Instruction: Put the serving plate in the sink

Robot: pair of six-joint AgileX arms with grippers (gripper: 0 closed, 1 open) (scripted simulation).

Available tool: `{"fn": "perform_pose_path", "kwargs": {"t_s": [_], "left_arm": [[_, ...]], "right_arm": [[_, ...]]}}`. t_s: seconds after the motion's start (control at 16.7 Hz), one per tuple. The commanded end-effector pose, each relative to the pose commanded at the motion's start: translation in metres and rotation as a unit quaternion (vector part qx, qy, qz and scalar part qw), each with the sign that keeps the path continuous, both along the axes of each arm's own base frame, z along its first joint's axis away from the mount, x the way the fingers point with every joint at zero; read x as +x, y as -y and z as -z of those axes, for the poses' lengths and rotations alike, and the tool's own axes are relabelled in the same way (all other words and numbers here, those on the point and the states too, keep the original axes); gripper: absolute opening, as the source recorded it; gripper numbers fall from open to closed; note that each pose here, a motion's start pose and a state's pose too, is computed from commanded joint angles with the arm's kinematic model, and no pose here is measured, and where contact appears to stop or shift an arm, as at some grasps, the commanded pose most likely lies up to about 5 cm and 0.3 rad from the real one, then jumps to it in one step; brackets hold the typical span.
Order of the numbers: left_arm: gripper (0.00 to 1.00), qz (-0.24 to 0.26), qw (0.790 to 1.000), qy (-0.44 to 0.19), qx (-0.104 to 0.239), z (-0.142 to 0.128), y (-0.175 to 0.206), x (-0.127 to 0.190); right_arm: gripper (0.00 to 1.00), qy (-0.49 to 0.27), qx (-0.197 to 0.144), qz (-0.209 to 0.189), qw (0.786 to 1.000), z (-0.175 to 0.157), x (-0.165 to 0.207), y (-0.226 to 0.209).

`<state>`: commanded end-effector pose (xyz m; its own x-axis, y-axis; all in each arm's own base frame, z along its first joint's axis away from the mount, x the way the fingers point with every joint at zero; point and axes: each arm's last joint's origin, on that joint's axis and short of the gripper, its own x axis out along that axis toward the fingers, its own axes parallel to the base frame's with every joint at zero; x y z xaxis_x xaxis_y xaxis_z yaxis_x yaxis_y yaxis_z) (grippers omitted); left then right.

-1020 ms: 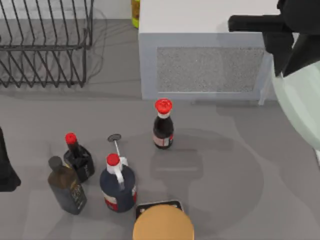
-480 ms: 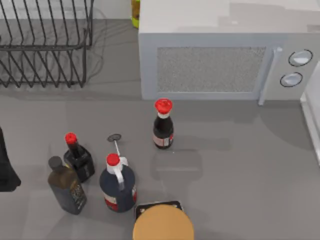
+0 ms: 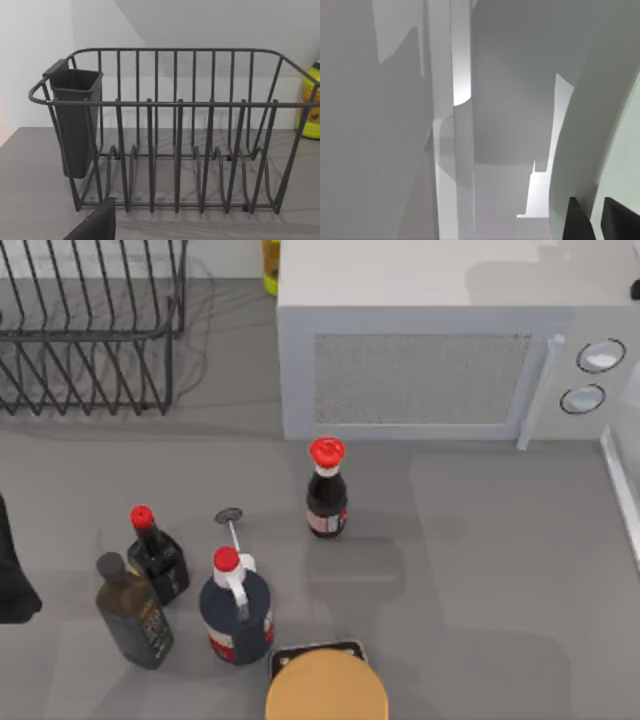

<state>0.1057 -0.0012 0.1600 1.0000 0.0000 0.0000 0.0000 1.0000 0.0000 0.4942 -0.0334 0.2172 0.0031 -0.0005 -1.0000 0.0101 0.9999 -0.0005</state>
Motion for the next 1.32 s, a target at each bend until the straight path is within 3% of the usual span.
{"fn": "perform_pose_path", "kwargs": {"t_s": [0.18, 0.96, 1.32], "left_arm": [[1.00, 0.000, 1.000, 0.000, 0.000, 0.0000, 0.0000, 0.0000], [1.00, 0.000, 1.000, 0.000, 0.000, 0.0000, 0.0000, 0.0000], [1.00, 0.000, 1.000, 0.000, 0.000, 0.0000, 0.0000, 0.0000]], "right_arm": [[0.00, 0.000, 0.000, 0.000, 1.000, 0.0000, 0.0000, 0.0000], [0.98, 0.000, 0.000, 0.000, 1.000, 0.0000, 0.0000, 0.0000], [1.00, 0.000, 0.000, 0.000, 1.000, 0.0000, 0.0000, 0.0000]]}}
